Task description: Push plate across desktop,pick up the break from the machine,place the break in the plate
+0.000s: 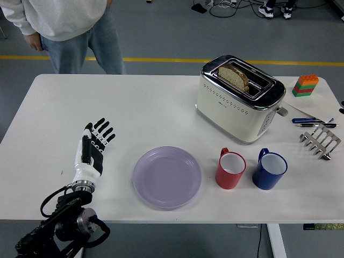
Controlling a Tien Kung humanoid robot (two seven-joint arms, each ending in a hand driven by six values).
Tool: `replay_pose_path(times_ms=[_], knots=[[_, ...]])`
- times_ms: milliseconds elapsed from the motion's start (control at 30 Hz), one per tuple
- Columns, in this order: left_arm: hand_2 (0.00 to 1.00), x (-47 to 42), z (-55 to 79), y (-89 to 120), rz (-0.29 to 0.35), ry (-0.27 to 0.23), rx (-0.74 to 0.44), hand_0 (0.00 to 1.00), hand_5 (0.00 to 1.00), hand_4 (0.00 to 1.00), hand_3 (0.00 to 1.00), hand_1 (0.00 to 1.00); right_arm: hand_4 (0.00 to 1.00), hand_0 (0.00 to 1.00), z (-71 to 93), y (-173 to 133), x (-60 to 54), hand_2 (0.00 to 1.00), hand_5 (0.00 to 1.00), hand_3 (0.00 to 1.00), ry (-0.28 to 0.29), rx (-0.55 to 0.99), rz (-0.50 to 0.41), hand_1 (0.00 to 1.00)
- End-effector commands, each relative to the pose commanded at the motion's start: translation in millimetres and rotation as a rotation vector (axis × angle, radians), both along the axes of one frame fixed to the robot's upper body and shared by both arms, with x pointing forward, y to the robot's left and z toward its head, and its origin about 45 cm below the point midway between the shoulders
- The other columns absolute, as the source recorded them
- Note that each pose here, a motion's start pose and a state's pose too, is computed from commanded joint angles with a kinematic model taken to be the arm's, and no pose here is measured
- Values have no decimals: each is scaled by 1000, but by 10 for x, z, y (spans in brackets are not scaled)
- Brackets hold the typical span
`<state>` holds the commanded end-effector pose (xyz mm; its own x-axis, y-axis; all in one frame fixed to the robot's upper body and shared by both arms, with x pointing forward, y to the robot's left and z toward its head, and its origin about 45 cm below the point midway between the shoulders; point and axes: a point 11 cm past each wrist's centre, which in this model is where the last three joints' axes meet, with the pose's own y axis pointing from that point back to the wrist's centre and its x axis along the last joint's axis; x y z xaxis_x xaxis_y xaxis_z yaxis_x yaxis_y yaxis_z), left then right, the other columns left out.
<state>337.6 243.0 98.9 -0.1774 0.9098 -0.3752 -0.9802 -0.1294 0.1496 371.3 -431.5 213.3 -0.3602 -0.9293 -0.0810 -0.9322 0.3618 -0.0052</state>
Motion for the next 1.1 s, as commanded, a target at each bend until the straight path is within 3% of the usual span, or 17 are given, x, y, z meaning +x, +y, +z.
replay_pose_path(times_ms=[133, 167, 233, 333, 367, 533, 567, 600, 733, 767, 800, 1100], knots=[[770, -102, 23, 71, 30, 7, -43, 718, 998, 462, 731, 739, 525, 721, 280, -14, 179, 668, 296, 628, 2, -225, 17, 678], [752, -120, 45, 69, 32, 2, -53, 713, 998, 463, 699, 729, 705, 794, 345, 8, 228, 754, 195, 744, 4, -283, 27, 750], [752, -147, 86, 60, 34, -7, -65, 713, 998, 463, 699, 729, 705, 794, 440, 46, 307, 754, 195, 744, 9, -385, 41, 750], [752, -174, 153, 54, 38, -24, -74, 713, 998, 463, 699, 729, 705, 794, 530, 123, 426, 754, 195, 744, 37, -519, 71, 750], [745, -180, 172, 53, 40, -29, -75, 713, 998, 451, 681, 722, 771, 847, 554, 157, 468, 824, 207, 834, 47, -562, 82, 792], [745, -223, 241, 47, 31, -39, -69, 713, 998, 451, 681, 722, 771, 847, 666, 477, 717, 824, 207, 834, 92, -803, 162, 792], [739, -229, 244, 46, 30, -39, -68, 713, 998, 455, 673, 720, 847, 884, 693, 531, 747, 854, 220, 883, 90, -840, 173, 814], [739, -238, 246, 45, 29, -39, -66, 713, 998, 455, 673, 720, 847, 884, 714, 600, 785, 854, 220, 883, 92, -874, 190, 814], [739, -256, 253, 40, 31, -41, -63, 713, 998, 455, 673, 720, 847, 884, 828, 835, 908, 854, 220, 883, 78, -924, 238, 814], [733, -258, 255, 43, 34, -42, -64, 714, 998, 457, 671, 714, 897, 925, 868, 925, 945, 901, 248, 947, 71, -931, 257, 847], [733, -258, 259, 45, 36, -43, -64, 714, 998, 457, 671, 714, 897, 925, 900, 996, 973, 901, 248, 947, 66, -935, 272, 847], [732, -252, 274, 64, 47, -48, -65, 717, 998, 453, 667, 713, 920, 953, 1031, 1625, 1126, 923, 269, 969, 35, -904, 398, 883]])
